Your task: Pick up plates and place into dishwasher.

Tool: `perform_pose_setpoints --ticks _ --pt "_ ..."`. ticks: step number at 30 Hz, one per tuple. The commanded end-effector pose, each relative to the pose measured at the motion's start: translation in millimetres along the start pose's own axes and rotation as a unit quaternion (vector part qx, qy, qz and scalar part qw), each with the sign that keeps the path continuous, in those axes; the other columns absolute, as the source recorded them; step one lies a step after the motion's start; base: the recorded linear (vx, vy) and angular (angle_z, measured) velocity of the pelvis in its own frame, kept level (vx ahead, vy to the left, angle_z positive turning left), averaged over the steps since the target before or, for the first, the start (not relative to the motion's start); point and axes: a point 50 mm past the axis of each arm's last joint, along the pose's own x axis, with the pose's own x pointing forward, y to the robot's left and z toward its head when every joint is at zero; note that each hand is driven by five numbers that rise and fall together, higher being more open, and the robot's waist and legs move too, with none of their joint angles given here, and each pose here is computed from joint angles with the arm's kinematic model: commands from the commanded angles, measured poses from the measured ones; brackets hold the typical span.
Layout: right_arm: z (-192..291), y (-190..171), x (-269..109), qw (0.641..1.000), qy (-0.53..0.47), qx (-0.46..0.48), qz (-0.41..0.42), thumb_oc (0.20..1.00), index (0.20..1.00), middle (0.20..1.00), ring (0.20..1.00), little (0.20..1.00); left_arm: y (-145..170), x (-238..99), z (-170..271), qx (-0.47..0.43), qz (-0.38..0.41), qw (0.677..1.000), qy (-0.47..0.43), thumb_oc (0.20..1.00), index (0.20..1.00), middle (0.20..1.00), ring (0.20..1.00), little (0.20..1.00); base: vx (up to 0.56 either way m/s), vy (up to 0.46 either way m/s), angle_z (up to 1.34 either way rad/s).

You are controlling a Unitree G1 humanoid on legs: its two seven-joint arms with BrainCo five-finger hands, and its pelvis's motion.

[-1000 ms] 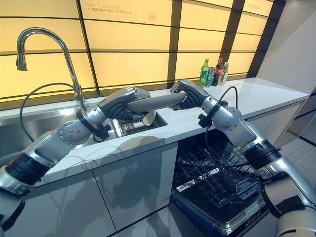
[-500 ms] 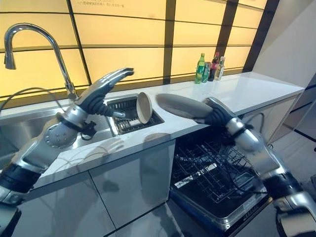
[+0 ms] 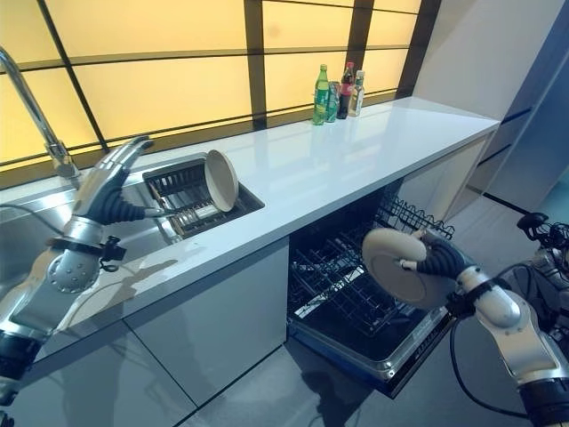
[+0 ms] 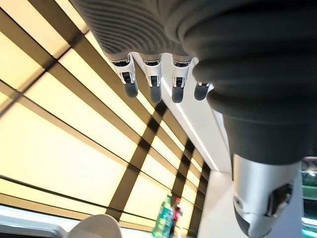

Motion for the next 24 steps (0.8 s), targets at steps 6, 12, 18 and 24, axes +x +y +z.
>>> perform_pose_setpoints --ticks 6,12,18,24 --pt "2.5 -4.1 30.3 0.999 0.003 0.051 -0.02 0.2 0.2 0.2 0.2 0.2 12.2 20.2 10.3 -0.008 0.061 0.998 -0.016 1.0 1.0 1.0 1.0 1.0 0.0 -0.002 -0.01" --pt "-0.4 12.6 69.4 0.997 0.036 0.073 -0.016 0.2 0.2 0.2 0.2 0.2 0.3 37.7 31.7 -0.024 0.037 0.998 -0.051 1.0 1.0 1.0 1.0 1.0 0.0 -0.003 -0.01" --pt "5.2 8.3 98.2 0.996 0.054 0.071 -0.022 0.2 0.2 0.2 0.2 0.2 -0.9 50.3 41.6 -0.03 0.024 0.997 -0.068 1.0 1.0 1.0 1.0 1.0 -0.02 -0.019 0.03" --pt "0.8 1.8 106.7 0.995 0.076 0.053 -0.041 0.2 0.2 0.2 0.2 0.2 2.8 54.4 47.1 -0.037 0.02 0.996 -0.081 1.0 1.0 1.0 1.0 1.0 -0.01 -0.023 0.17"
